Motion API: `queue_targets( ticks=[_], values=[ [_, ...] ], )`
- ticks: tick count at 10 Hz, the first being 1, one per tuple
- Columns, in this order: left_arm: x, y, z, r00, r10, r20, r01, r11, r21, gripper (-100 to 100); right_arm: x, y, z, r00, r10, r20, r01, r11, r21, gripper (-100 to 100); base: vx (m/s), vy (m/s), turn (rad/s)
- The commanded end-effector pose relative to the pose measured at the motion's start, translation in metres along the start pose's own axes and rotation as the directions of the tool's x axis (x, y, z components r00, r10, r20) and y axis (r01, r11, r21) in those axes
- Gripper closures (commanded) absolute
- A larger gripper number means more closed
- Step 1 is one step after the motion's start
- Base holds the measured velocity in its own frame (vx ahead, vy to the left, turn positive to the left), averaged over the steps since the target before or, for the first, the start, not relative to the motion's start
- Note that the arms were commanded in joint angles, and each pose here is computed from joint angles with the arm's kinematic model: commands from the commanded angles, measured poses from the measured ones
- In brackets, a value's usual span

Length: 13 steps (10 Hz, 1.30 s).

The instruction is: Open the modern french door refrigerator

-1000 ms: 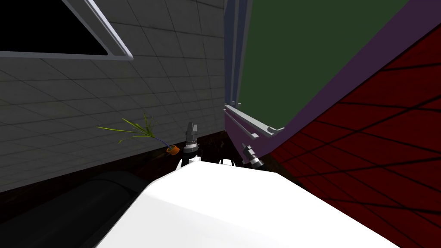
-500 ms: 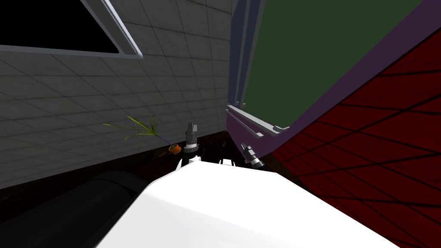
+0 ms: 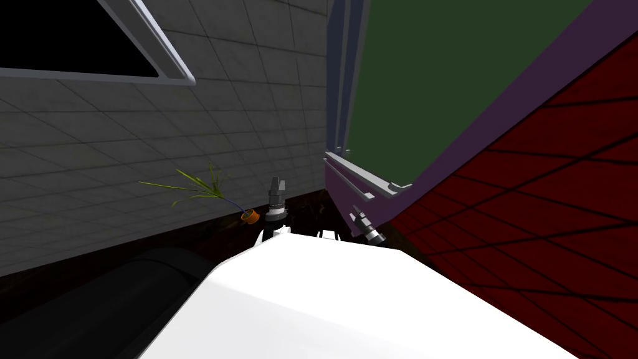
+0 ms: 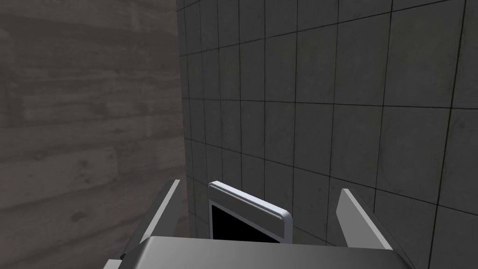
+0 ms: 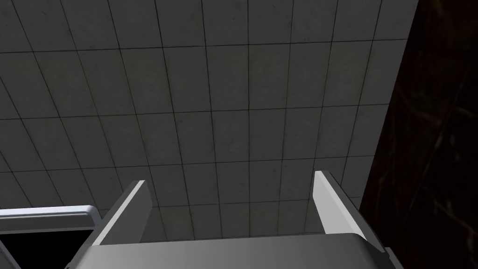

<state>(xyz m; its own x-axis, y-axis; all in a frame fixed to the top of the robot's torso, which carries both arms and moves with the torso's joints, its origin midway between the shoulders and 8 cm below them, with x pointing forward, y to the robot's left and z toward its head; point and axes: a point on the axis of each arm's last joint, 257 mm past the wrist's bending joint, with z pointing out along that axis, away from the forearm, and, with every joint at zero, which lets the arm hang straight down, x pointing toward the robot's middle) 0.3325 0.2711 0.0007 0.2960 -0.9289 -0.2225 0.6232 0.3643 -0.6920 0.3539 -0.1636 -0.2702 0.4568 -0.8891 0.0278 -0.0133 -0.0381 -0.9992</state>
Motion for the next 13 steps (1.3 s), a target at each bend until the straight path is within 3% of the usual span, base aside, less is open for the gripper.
queue_targets(
  ticks=[1,4,7,10,13],
  values=[
    [0.000,0.000,0.000,1.0000,0.000,0.000,0.000,1.0000,0.000,0,0.002,-0.001,0.004,1.000,0.020,-0.003,-0.020,1.000,0.015,-100,0.079,-0.177,-0.015],
    [0.000,0.000,0.000,1.0000,0.000,0.000,0.000,1.0000,0.000,0,0.007,0.002,0.004,1.000,0.018,0.013,-0.018,1.000,0.014,-100,0.076,-0.180,-0.018],
    [0.000,0.000,0.000,1.0000,0.000,0.000,0.000,1.0000,0.000,0,0.004,-0.005,0.016,0.997,0.078,-0.013,-0.077,0.995,0.060,-100,0.069,-0.159,-0.013],
    [0.000,0.000,0.000,1.0000,0.000,0.000,0.000,1.0000,0.000,0,-0.001,-0.012,0.025,0.991,0.126,-0.036,-0.122,0.988,0.097,-100,0.021,-0.037,-0.004],
    [0.000,0.000,0.000,1.0000,0.000,0.000,0.000,1.0000,0.000,0,0.003,-0.015,0.023,0.993,0.115,-0.035,-0.111,0.990,0.092,-100,0.024,0.013,-0.012]
  ],
)
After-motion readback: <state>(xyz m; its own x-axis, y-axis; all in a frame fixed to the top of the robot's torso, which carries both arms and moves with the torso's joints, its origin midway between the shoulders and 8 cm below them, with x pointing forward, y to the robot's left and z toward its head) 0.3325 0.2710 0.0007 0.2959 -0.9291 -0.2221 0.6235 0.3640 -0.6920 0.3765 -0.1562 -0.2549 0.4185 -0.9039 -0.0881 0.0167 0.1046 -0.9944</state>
